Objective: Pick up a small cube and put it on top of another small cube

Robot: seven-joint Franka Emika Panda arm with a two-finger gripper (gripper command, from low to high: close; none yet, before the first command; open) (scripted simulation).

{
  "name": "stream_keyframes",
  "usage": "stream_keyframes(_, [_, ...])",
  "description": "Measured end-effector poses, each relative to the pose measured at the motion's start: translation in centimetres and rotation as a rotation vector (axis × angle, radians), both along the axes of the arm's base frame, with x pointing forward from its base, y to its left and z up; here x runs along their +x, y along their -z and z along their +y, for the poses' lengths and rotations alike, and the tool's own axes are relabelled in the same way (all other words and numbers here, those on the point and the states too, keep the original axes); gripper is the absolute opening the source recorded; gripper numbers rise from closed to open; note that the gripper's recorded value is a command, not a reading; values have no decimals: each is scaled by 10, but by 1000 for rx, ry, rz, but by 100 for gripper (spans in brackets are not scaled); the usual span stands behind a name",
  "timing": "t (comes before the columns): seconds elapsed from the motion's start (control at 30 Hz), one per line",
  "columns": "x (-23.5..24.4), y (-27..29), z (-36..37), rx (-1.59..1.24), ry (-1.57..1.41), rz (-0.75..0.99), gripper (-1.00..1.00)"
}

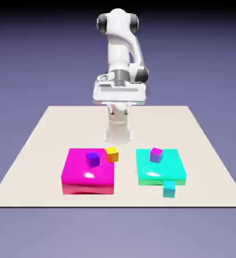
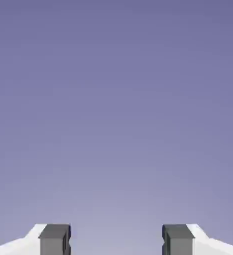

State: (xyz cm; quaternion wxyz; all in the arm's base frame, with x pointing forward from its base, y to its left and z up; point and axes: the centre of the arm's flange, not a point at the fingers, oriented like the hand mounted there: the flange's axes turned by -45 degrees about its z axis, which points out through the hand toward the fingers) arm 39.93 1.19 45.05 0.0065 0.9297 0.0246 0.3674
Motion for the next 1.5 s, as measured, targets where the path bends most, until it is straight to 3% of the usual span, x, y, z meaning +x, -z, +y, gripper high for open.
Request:
stream_keyframes(0.53, [92, 145, 111, 22, 81, 574, 0])
stream_keyframes(0.97, [108, 259, 206, 81, 190, 985, 0])
stream_keyframes(1.1, [100, 315, 208, 82, 191, 985, 0])
stream_keyframes(1.13, [97, 328, 208, 81, 190, 985, -100])
stream_keyframes(1.2, [97, 328, 208, 82, 190, 985, -100])
stream_keyframes(1.33, [106, 257, 207, 77, 185, 986, -100])
stream_keyframes(1.5, [69, 226, 206, -11, 110, 991, -100])
